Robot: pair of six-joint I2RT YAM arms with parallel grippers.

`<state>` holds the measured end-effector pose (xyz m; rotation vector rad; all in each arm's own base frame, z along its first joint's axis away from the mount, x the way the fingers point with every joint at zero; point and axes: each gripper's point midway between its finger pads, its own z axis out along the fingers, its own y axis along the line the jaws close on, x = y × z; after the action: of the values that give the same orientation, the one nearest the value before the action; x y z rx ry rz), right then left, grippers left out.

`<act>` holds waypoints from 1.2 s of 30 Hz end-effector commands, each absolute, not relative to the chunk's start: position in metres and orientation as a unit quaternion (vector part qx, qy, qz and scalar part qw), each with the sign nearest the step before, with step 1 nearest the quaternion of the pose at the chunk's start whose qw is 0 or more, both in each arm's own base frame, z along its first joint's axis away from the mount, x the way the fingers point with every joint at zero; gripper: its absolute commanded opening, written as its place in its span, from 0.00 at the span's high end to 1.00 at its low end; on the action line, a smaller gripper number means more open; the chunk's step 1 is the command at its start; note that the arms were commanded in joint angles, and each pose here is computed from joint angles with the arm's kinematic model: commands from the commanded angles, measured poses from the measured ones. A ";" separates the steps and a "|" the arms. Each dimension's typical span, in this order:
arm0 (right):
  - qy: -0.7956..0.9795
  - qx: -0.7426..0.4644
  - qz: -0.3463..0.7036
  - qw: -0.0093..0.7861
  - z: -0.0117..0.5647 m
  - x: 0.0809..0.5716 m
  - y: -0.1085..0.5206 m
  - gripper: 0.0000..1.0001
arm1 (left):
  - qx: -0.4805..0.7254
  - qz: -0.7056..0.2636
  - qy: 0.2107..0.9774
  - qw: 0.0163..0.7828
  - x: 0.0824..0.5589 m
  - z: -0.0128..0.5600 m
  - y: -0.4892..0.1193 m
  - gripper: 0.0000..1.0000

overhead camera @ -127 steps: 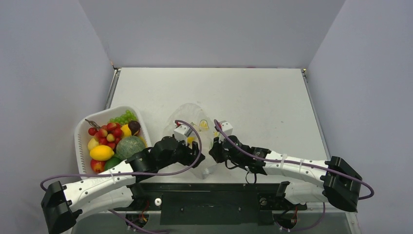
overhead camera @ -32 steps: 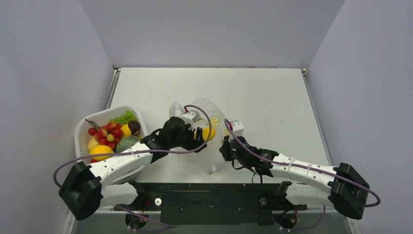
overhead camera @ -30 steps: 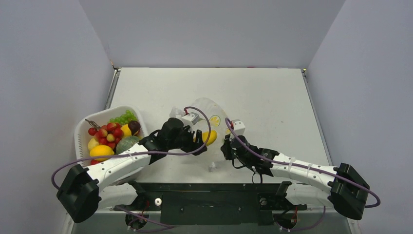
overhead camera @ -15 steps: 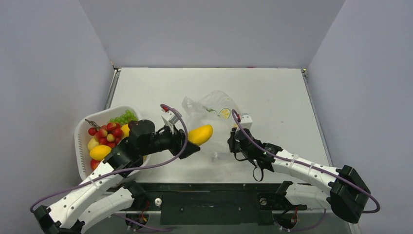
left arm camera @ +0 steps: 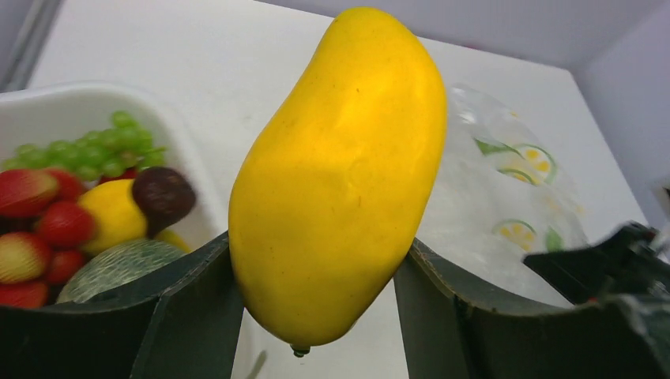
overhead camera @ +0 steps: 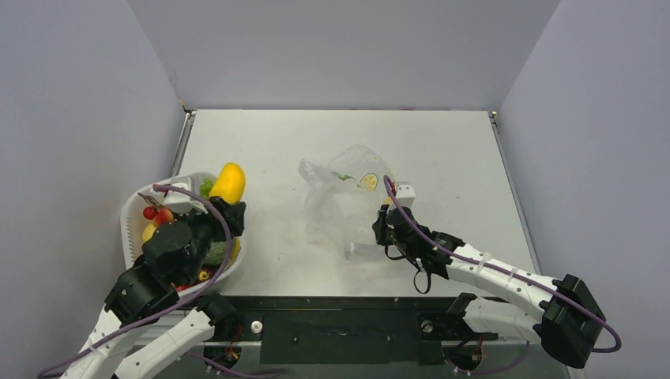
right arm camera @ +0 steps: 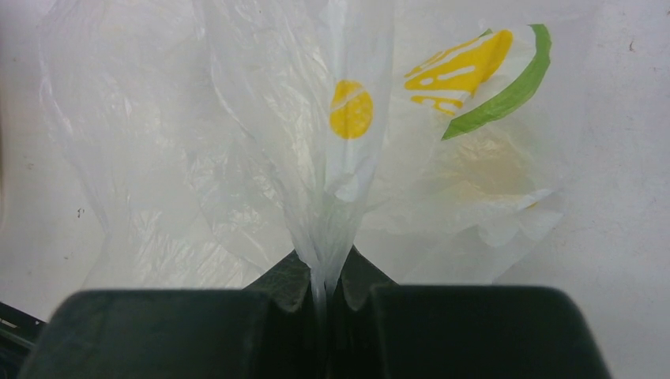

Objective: Take the fake fruits out of the plastic bag
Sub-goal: Place the fake fruit in the bin.

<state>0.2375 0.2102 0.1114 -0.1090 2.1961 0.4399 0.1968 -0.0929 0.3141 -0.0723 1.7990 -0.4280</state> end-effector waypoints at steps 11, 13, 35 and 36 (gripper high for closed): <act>0.873 -0.030 0.192 0.448 0.120 0.238 0.207 1.00 | -0.220 0.137 0.748 0.611 0.189 0.266 0.036 0.89; 0.872 -0.028 0.190 0.449 0.121 0.238 0.206 1.00 | -0.229 0.144 0.739 0.617 0.189 0.265 0.040 0.84; 0.873 -0.033 0.190 0.447 0.124 0.242 0.209 1.00 | -0.284 0.134 0.701 0.640 0.174 0.277 0.060 0.14; 0.874 -0.034 0.190 0.447 0.124 0.242 0.210 1.00 | -0.286 0.130 0.700 0.641 0.173 0.278 0.061 0.12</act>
<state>0.2337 0.2039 0.1103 -0.1044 2.2024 0.4432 0.1780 0.0536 0.2677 -0.6063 1.6396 0.3165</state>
